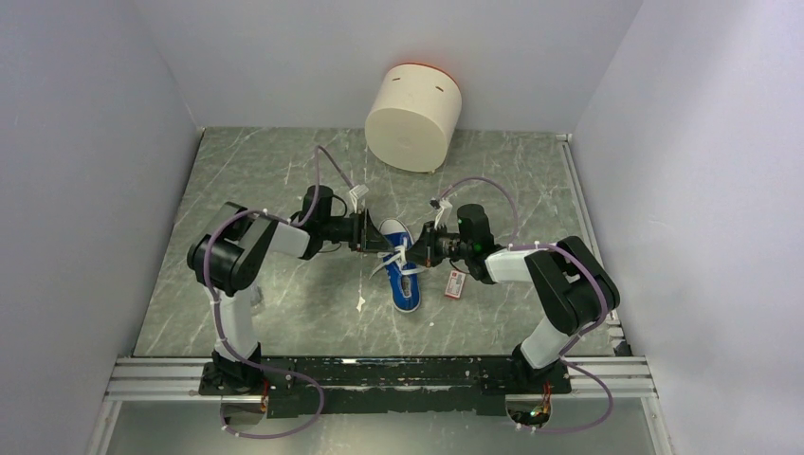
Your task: Tie the shoes
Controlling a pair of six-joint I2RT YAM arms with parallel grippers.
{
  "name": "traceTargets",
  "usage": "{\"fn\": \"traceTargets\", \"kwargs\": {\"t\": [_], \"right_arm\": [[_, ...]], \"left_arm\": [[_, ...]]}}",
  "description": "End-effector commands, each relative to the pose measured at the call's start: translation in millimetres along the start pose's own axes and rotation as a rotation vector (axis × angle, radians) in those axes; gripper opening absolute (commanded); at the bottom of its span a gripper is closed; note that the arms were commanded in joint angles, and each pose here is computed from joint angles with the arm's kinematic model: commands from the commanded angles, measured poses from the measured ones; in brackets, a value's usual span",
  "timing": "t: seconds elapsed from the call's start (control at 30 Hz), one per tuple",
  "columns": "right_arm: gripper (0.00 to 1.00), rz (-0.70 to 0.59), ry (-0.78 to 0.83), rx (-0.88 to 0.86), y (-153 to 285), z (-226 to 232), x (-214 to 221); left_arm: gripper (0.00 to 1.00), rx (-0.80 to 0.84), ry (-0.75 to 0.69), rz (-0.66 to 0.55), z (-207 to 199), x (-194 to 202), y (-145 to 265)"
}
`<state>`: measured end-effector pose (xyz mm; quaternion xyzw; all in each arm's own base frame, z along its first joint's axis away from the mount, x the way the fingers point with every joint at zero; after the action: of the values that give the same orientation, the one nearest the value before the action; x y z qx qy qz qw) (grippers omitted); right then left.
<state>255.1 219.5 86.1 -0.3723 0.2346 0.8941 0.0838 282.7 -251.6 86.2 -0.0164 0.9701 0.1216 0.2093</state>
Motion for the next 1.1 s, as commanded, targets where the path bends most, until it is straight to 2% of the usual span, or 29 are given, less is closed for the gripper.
{"fn": "traceTargets", "kwargs": {"t": [0.0, 0.2, 0.33, 0.53, 0.57, 0.7, 0.9, 1.07], "right_arm": [[0.00, 0.005, 0.015, -0.011, 2, 2, 0], [0.00, -0.001, 0.024, -0.016, 1, 3, -5], [0.00, 0.007, 0.019, -0.022, 0, 3, -4], [0.00, 0.009, 0.015, -0.022, 0, 3, -4], [0.00, 0.008, 0.015, -0.019, 0, 3, -5], [0.00, 0.016, 0.001, 0.063, -2, -2, -6], [0.00, 0.060, 0.022, 0.266, -7, -1, 4], [0.00, 0.117, 0.066, 0.389, -2, 1, -7]], "left_arm": [[0.53, -0.047, -0.048, 0.027, 9, -7, 0], [0.59, -0.096, -0.049, 0.106, 17, 8, 5], [0.43, -0.099, -0.041, 0.112, 19, 10, 6], [0.43, -0.129, -0.051, 0.140, 24, 9, 6], [0.38, -0.125, -0.050, 0.147, 24, 9, 5], [0.07, -0.158, -0.062, 0.147, 23, 7, 8], [0.05, -0.165, -0.052, 0.133, 16, 11, 13], [0.05, -0.217, -0.005, 0.135, 14, 19, 22]]}}
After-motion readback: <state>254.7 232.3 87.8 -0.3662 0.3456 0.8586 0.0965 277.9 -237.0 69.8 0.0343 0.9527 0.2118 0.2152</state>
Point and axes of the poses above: each gripper's point midway between its finger pads, its own y axis back along the fingers, its own z axis along the line the jaws close on, x = y × z, the point moved 6 cm from there along y, back along the fingers, and after that the axes turned 2 degrees about y, right-handed, at the moved point
